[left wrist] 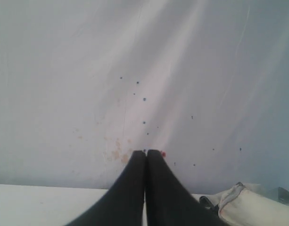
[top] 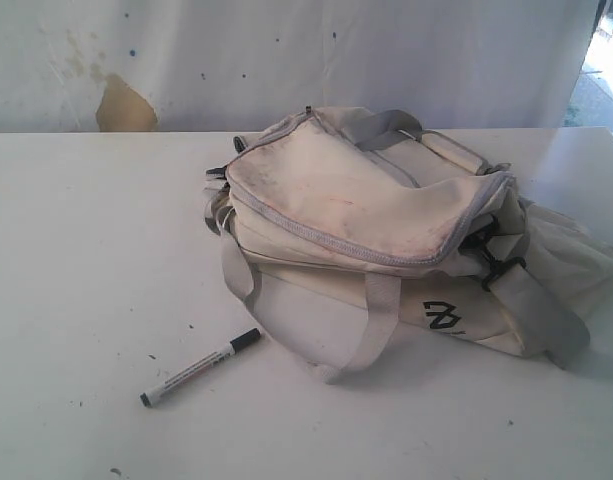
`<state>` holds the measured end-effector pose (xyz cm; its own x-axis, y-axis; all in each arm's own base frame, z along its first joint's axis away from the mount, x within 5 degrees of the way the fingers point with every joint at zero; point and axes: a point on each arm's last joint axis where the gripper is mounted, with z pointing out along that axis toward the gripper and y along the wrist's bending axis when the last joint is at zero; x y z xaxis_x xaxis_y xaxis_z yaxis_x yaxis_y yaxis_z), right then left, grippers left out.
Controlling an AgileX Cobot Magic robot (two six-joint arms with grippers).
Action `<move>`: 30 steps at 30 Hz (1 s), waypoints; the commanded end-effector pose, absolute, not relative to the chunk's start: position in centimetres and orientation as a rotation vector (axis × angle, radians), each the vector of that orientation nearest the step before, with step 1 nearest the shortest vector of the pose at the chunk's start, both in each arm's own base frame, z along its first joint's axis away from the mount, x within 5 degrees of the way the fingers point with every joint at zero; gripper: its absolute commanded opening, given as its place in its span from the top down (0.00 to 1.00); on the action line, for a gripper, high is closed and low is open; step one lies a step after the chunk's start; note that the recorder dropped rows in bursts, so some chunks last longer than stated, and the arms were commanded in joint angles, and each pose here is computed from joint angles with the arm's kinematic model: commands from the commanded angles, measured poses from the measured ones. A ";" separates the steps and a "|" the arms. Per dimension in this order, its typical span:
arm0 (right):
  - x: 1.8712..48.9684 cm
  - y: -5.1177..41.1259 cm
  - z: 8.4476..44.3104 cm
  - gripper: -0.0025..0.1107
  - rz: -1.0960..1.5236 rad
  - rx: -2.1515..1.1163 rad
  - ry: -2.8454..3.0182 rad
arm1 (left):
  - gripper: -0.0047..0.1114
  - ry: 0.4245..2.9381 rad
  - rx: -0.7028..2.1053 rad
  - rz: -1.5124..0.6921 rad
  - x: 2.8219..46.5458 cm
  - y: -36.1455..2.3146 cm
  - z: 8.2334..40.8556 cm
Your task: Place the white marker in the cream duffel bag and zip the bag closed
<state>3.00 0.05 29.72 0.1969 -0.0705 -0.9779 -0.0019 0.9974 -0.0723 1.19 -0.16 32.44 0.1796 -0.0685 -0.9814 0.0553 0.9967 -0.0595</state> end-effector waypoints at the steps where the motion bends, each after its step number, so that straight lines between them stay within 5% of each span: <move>1: 3.3 0.0 29.4 0.98 -0.048 -0.059 1.442 | 0.96 1.429 -0.018 -0.104 1.2 -0.2 32.3; 18: 9.1 0.1 31.2 0.98 -0.021 -0.044 1.708 | 0.94 1.858 -0.071 -0.130 8.5 -0.5 30.3; 23: 10.5 0.1 31.3 0.95 -0.020 -0.047 1.830 | 0.73 1.988 -0.072 -0.125 10.1 -0.6 30.0; 30: 12.7 0.5 30.3 0.75 0.071 0.010 1.978 | 0.46 2.082 -0.123 -0.205 12.2 -1.0 30.3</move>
